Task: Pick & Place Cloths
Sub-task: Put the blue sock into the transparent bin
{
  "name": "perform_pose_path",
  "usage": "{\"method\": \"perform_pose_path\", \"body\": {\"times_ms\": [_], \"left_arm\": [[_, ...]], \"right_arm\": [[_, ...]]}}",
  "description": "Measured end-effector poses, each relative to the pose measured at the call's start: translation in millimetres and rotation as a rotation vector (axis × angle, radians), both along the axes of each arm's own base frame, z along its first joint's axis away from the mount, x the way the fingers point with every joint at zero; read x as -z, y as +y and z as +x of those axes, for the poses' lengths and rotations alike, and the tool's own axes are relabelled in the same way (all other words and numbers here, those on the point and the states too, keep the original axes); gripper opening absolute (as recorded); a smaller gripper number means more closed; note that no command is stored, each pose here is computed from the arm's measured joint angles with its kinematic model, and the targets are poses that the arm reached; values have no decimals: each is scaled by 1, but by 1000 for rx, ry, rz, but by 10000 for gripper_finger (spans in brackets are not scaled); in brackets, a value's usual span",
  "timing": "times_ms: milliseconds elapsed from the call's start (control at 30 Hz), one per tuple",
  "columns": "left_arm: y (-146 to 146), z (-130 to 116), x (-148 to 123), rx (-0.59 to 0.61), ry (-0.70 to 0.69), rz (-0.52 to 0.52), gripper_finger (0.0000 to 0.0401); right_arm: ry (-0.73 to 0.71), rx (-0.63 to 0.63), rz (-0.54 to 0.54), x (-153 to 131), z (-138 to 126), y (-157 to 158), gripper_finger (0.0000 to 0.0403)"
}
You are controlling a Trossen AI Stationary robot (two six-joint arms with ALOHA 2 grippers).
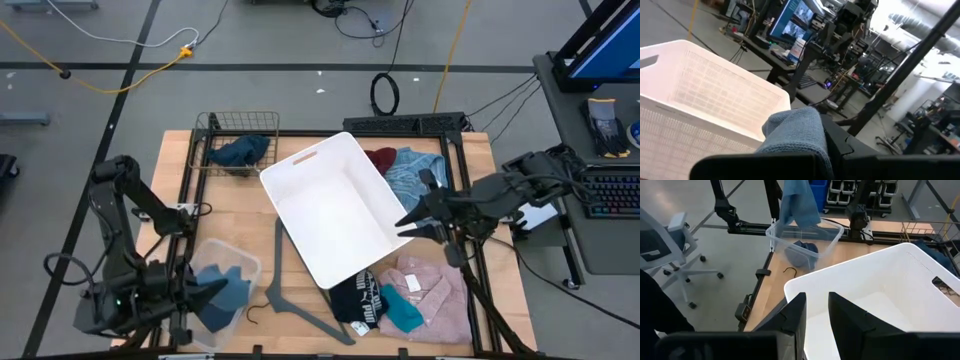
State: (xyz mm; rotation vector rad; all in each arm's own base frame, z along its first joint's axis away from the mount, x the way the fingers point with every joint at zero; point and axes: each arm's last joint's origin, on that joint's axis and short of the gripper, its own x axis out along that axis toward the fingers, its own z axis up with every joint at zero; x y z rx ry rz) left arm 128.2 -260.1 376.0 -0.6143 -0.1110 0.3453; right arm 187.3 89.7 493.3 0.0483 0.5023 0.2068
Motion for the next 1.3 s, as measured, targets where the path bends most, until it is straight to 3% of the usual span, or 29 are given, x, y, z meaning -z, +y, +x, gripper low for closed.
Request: {"method": "perform_pose_path", "body": {"times_ms": [133,400,700,1033,1300], "left_arm": [[-1,6,8,7,-13,-32,0],[12,45,14,214,-28,-177,0],[54,59,13,343,106,-339,0],[90,43,-27,323,458,-404,0],[103,32,-7,209,841,-553,0]], "right_arm": [[1,-2,1,0,0,0,73],[0,-3,2,0,0,0,73],[4,-2,24,0,-1,2,73],[4,-1,26,0,-1,3,73],[3,2,18,3,2,4,73]]}}
